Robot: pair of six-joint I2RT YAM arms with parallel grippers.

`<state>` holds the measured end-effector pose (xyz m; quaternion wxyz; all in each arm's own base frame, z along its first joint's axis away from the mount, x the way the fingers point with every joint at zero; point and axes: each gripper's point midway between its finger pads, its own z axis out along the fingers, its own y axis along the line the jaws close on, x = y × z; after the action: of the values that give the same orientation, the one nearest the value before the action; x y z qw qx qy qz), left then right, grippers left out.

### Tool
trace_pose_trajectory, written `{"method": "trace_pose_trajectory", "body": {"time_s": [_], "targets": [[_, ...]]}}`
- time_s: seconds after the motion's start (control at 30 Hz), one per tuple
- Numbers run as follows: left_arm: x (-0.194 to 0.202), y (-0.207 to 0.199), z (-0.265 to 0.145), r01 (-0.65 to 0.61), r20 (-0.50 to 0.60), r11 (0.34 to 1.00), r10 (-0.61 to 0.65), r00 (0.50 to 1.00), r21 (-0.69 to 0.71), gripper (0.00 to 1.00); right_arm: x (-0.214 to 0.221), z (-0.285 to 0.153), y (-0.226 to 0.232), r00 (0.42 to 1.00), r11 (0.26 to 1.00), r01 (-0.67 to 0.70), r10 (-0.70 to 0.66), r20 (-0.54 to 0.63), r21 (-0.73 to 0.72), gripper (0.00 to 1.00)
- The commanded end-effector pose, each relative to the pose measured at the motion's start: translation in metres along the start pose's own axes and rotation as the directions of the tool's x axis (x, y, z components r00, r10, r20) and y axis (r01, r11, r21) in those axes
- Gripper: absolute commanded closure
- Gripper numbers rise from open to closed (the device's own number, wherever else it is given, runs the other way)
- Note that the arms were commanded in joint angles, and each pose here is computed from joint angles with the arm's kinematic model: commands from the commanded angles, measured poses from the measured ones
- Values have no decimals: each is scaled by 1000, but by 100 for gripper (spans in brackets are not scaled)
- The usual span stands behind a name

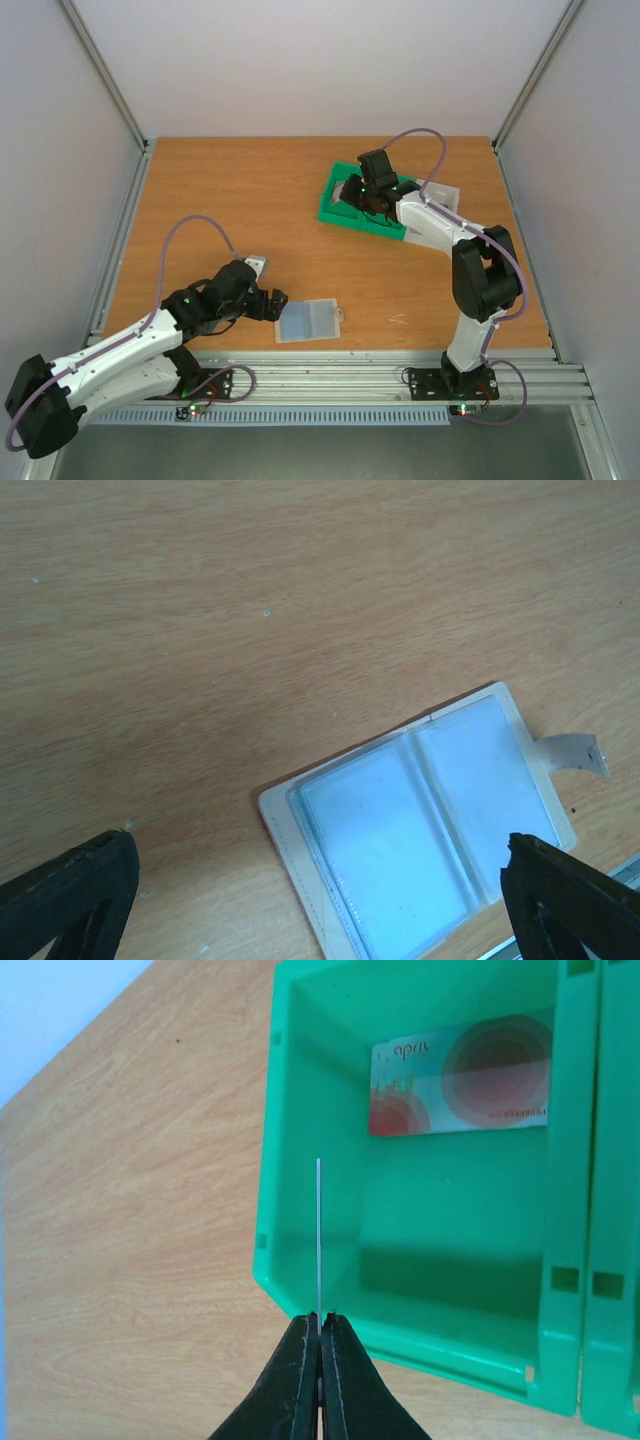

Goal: Take the credit cards out of the card holder

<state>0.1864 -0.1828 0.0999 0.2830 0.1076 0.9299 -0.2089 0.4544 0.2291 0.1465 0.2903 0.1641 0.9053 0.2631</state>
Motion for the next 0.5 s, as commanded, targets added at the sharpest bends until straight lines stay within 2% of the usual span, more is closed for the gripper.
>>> {"method": "trace_pose_trajectory", "body": {"time_s": [0.0,0.23,0.47], "targets": [[-11,-7,2,31,46,998,-33,998,46,1,-21,10,7,998,1000,29,-28,53,-6,99],[-8,-8,3,48,32,997,-50,998,65,1,-35,31,9,994,998,55,-55,91,10,99],[-9,-11,1,52,23,996,-54,998,76,1,-49,43,-4,990,993,65,-77,118,102,99]]}}
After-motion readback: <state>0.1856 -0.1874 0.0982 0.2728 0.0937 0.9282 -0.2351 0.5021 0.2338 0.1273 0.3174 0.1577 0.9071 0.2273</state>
